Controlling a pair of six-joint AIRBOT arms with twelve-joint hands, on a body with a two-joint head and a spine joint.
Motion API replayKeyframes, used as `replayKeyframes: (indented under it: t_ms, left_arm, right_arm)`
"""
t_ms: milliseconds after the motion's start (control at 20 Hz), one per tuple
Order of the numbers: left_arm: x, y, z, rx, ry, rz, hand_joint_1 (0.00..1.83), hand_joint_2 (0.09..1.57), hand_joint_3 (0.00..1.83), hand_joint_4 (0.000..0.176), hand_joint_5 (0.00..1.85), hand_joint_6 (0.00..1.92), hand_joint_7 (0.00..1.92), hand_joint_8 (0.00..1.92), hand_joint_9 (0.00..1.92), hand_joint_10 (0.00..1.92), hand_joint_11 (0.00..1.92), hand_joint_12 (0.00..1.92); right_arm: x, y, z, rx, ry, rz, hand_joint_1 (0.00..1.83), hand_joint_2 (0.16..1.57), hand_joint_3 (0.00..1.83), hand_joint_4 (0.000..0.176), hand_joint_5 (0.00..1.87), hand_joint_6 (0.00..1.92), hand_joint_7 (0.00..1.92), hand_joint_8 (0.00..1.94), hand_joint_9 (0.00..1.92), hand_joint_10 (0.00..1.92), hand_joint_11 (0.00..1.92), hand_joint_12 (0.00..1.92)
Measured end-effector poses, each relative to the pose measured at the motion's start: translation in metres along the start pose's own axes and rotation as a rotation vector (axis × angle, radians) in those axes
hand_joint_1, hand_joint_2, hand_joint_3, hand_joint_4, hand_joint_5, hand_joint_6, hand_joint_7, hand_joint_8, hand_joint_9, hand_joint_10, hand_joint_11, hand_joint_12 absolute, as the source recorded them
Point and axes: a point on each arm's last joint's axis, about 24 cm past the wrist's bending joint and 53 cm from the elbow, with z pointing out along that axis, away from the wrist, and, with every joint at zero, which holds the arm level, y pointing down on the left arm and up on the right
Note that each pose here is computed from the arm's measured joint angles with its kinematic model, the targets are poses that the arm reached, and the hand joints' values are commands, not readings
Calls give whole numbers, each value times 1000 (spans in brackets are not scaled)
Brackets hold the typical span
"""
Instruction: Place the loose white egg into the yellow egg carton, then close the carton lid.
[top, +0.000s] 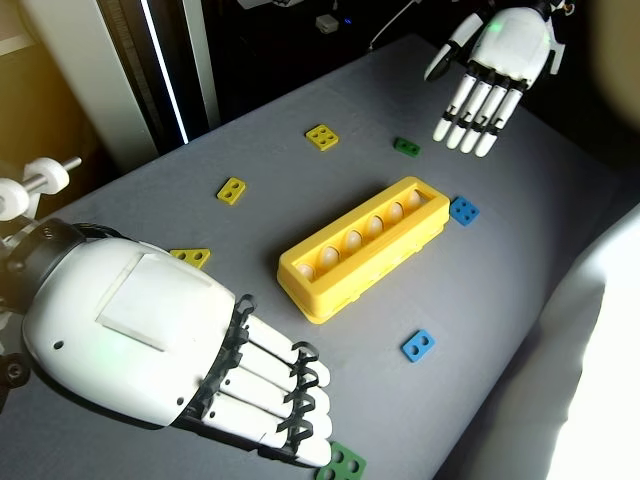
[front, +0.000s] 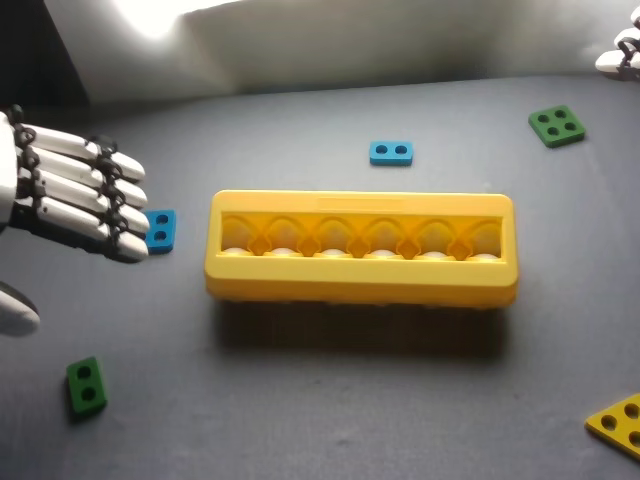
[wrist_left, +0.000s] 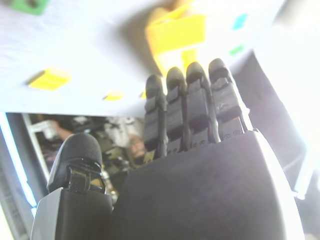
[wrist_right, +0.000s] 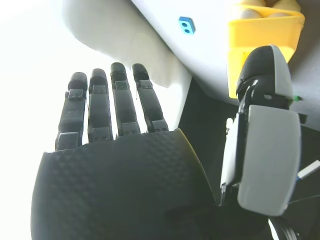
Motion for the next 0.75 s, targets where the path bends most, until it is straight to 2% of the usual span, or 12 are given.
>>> replayKeyframes:
  t_ms: [150,250,500,650,750]
  left_arm:
    - [5,-5,8,13,7,-8,0,1310,1,0,269,1,207,0,98,0,0,0]
    - [5,-8,11,19,-2,-26,0,1314,2,0,285,8,222,8,113,8,0,0]
    - [3,-11,14,28,-19,-39,0,1310,0,0,290,8,222,5,117,8,4,3]
    - [3,-11,14,27,-22,-45,0,1313,1,0,289,7,224,5,120,8,5,2]
    - [3,-10,14,26,-21,-44,0,1312,1,0,295,9,229,6,127,11,16,8]
  right_arm:
    - [5,3,0,-5,22,70,314,954,4,0,84,0,71,0,25,0,6,21]
    - [13,3,-1,-2,55,185,311,954,2,0,64,0,46,0,4,1,0,0]
    - [28,4,-2,10,120,341,304,956,2,0,105,10,96,12,40,9,24,12]
    - [41,5,-4,29,171,498,298,954,0,0,98,5,89,6,33,4,9,7]
    - [44,5,-5,39,187,565,322,952,0,0,117,10,105,10,43,7,13,9]
